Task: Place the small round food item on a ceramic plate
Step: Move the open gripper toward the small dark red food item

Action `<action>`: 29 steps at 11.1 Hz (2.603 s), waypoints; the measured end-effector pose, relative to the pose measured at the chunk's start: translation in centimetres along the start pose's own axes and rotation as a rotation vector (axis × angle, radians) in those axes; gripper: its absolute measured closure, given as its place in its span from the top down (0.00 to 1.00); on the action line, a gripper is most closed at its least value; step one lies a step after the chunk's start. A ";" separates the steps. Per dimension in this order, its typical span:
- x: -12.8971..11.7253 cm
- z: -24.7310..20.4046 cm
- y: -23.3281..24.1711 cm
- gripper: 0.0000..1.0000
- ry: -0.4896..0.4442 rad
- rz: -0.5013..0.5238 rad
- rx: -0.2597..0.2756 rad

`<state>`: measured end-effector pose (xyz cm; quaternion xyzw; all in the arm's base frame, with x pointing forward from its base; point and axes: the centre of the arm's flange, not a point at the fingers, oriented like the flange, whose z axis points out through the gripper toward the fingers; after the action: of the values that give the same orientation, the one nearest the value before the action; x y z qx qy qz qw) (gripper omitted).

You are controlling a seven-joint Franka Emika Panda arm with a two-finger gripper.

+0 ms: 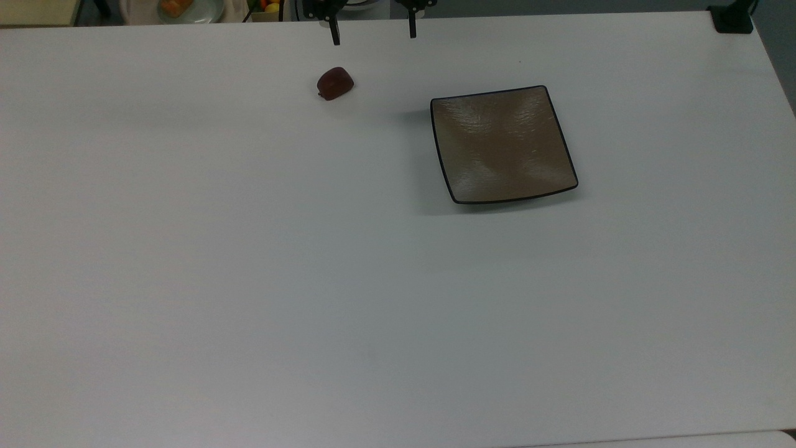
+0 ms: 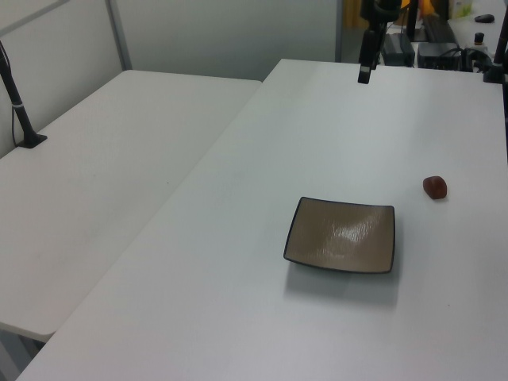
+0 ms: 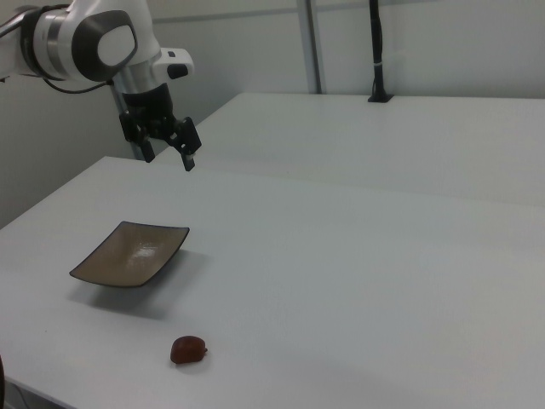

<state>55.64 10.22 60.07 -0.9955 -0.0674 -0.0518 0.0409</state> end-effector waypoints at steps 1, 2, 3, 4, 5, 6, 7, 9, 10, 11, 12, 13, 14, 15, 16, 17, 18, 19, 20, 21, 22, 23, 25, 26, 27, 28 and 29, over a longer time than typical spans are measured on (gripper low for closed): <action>0.0 0.0 0.0 1.00 0.000 0.000 0.000; 0.0 0.3 -0.2 1.00 -0.005 -0.004 0.000; -0.1 0.7 -0.6 1.00 -0.014 -0.010 0.001; -0.1 0.9 -0.8 1.00 -0.018 -0.013 0.001; -0.1 1.0 -0.8 1.00 -0.020 -0.013 0.001; -0.1 1.0 -0.6 1.00 -0.019 -0.011 0.001; 0.0 1.0 -0.5 1.00 -0.020 -0.009 0.000; 0.1 1.4 -0.4 1.00 -0.027 -0.006 0.000; 0.2 1.7 -0.2 1.00 -0.032 -0.003 -0.001; 0.4 2.0 0.0 1.00 -0.035 0.001 -0.001; 0.4 2.1 0.2 1.00 -0.037 0.003 -0.001; 0.4 2.1 0.4 1.00 -0.037 0.007 -0.002; 0.5 2.0 0.7 1.00 -0.035 0.013 -0.002; 0.5 1.9 1.5 1.00 -0.034 0.025 -0.003; 0.5 1.9 2.3 1.00 -0.033 0.041 -0.005; 0.4 1.8 3.4 1.00 -0.037 0.055 -0.017; 0.1 1.9 4.5 1.00 -0.063 0.061 -0.051; -0.4 2.1 5.6 1.00 -0.099 0.066 -0.096; -0.8 2.1 6.7 1.00 -0.130 0.078 -0.123; -1.2 2.2 7.6 1.00 -0.155 0.093 -0.132; -1.5 2.1 8.5 1.00 -0.172 0.110 -0.134; -1.7 2.1 9.4 1.00 -0.180 0.127 -0.135; -2.6 2.4 11.4 1.00 -0.226 0.168 -0.133; -3.2 2.8 12.5 1.00 -0.259 0.195 -0.131; -3.8 3.5 13.6 1.00 -0.285 0.238 -0.131; -4.3 4.5 14.3 1.00 -0.306 0.297 -0.136; -4.7 5.6 14.4 1.00 -0.328 0.352 -0.143</action>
<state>53.56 -4.14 52.92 -0.9874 0.1052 0.1137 -0.0329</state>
